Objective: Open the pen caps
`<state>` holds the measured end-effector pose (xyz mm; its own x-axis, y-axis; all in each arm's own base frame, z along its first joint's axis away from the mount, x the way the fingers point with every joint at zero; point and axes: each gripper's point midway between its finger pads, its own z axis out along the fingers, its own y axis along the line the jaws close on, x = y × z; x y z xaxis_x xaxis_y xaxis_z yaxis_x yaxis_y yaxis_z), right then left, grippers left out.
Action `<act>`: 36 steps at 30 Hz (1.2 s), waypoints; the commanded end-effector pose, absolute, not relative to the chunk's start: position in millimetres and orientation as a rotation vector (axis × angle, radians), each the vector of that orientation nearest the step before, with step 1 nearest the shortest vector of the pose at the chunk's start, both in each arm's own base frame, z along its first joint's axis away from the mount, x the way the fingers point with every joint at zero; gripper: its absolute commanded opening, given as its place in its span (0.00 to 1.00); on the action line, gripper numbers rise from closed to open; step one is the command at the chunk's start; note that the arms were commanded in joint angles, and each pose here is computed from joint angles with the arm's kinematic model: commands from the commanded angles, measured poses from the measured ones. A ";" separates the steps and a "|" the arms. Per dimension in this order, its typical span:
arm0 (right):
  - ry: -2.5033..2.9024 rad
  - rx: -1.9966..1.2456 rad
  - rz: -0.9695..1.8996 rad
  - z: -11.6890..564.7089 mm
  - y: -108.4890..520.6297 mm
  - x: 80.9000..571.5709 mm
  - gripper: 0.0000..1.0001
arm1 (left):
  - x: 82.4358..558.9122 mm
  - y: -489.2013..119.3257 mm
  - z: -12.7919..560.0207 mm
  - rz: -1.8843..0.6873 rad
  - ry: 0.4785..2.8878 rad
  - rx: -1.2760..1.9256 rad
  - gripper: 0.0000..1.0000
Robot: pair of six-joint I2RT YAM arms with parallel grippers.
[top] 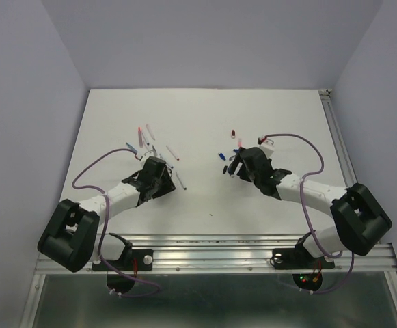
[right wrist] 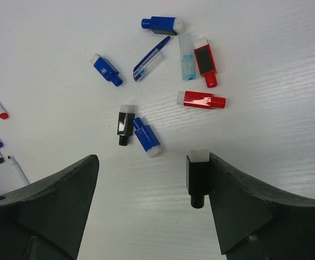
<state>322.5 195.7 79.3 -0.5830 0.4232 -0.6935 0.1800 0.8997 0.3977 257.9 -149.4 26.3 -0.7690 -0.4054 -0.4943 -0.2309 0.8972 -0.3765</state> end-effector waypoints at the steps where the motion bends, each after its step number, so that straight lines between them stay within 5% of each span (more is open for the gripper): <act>1: 2.205 0.444 0.330 73.2 185.1 314.9 0.85 | 268.8 -152.5 52.4 -0.424 2.414 -0.435 0.60; 9: 2.266 0.384 0.279 56.2 193.7 322.6 0.91 | 267.0 -154.6 90.7 -0.510 2.323 -0.407 0.77; 20: 2.423 0.255 0.136 19.1 198.3 324.3 1.00 | 265.3 -147.8 111.3 -0.510 2.268 -0.418 0.80; 31: 2.279 0.227 0.314 83.5 210.8 331.0 1.00 | 264.2 -150.6 120.9 -0.546 2.248 -0.408 0.82; 36: 2.185 0.237 0.369 123.4 204.0 326.6 1.00 | 263.2 -149.9 131.6 -0.570 2.212 -0.413 0.91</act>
